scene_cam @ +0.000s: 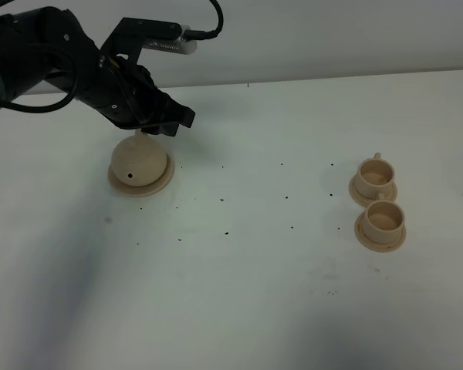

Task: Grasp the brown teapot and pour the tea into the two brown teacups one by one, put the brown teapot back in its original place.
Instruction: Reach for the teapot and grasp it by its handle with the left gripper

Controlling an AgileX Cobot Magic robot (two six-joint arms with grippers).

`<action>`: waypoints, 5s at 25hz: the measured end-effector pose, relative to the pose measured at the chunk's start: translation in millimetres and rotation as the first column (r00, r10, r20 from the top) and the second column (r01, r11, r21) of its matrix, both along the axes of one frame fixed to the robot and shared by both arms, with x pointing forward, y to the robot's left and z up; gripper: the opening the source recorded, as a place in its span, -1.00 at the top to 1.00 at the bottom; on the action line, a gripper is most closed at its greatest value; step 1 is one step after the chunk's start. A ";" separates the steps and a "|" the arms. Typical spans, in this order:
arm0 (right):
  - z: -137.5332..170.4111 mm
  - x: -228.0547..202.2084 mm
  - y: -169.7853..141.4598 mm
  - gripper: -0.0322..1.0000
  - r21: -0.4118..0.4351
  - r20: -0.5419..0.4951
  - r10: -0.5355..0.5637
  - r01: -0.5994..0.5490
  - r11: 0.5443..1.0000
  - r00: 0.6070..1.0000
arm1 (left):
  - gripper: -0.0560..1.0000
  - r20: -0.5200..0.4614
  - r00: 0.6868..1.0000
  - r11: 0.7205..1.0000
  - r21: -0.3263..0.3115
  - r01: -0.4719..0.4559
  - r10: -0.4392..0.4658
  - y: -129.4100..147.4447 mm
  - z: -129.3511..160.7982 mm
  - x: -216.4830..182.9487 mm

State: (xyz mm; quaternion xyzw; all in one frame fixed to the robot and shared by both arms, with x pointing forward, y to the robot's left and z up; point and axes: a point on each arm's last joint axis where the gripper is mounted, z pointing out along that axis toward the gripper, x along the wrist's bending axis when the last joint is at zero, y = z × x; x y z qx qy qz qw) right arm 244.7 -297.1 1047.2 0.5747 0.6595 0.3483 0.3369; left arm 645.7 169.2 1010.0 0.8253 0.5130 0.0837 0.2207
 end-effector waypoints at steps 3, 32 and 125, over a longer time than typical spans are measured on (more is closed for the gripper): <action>0.0 0.0 0.0 0.30 0.000 0.000 0.000 0.000 1.000 1.000 | 0.43 -0.012 1.000 0.998 0.062 -0.022 0.023 1.5 -2.6 14.6; 0.0 0.0 0.0 0.30 0.000 0.000 0.000 0.000 1.000 1.000 | 0.43 -0.015 0.998 0.995 0.077 -0.060 0.061 -20.0 -37.8 49.7; 0.0 0.0 0.0 0.30 0.000 0.000 0.000 0.000 1.000 1.000 | 0.43 -0.102 0.948 0.941 0.190 -0.279 0.301 110.8 -82.1 75.8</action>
